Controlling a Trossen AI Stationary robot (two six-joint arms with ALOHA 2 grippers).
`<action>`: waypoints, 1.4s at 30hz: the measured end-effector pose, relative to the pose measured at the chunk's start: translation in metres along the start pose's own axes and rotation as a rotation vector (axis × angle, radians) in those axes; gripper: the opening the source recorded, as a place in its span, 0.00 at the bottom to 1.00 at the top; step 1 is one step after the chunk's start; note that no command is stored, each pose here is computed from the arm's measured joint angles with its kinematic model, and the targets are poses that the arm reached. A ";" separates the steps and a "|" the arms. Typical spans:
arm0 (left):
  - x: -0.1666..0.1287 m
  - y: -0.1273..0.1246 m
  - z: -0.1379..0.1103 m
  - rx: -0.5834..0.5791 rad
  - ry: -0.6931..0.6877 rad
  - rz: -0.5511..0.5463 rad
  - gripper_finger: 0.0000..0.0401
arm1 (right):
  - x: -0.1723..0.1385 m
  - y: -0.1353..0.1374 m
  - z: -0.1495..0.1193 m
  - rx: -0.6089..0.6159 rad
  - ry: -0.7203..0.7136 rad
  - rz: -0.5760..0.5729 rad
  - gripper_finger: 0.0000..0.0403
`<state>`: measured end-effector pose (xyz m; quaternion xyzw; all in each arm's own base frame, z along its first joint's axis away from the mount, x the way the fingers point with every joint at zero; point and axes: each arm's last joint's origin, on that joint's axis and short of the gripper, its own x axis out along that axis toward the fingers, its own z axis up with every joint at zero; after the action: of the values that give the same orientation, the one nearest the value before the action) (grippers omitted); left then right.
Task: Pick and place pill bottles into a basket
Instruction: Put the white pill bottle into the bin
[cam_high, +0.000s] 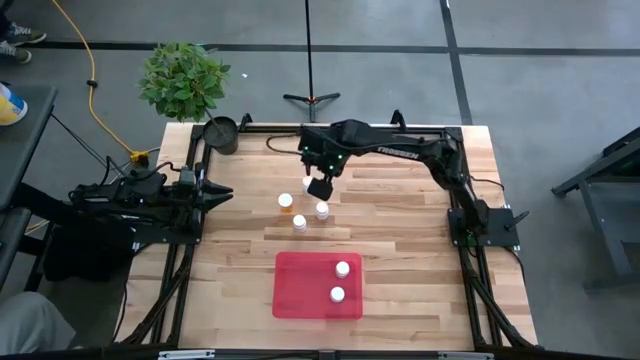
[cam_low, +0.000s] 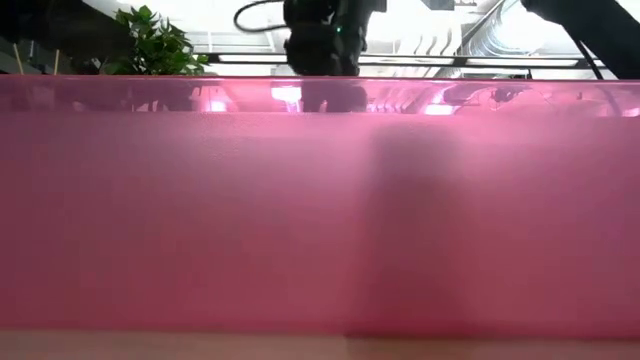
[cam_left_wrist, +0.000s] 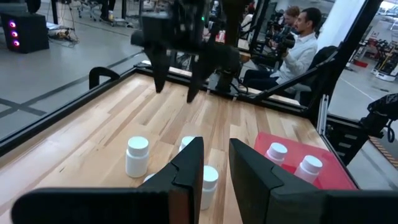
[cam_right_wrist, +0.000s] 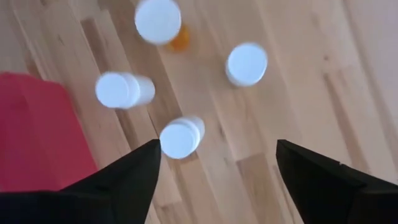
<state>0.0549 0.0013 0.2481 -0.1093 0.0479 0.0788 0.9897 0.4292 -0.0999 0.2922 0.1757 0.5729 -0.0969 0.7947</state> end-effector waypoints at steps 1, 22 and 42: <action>0.000 0.000 0.000 0.000 0.000 0.000 0.28 | 0.004 0.001 -0.001 -0.001 0.016 -0.002 0.78; 0.000 0.000 0.000 -0.004 0.001 -0.001 0.28 | 0.074 0.026 -0.010 -0.010 0.230 0.015 0.79; 0.000 0.000 0.000 -0.004 0.002 -0.004 0.28 | 0.093 0.025 -0.007 0.013 0.222 -0.023 0.79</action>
<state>0.0549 0.0011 0.2480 -0.1114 0.0483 0.0769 0.9896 0.4622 -0.0694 0.2070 0.1841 0.6588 -0.0895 0.7240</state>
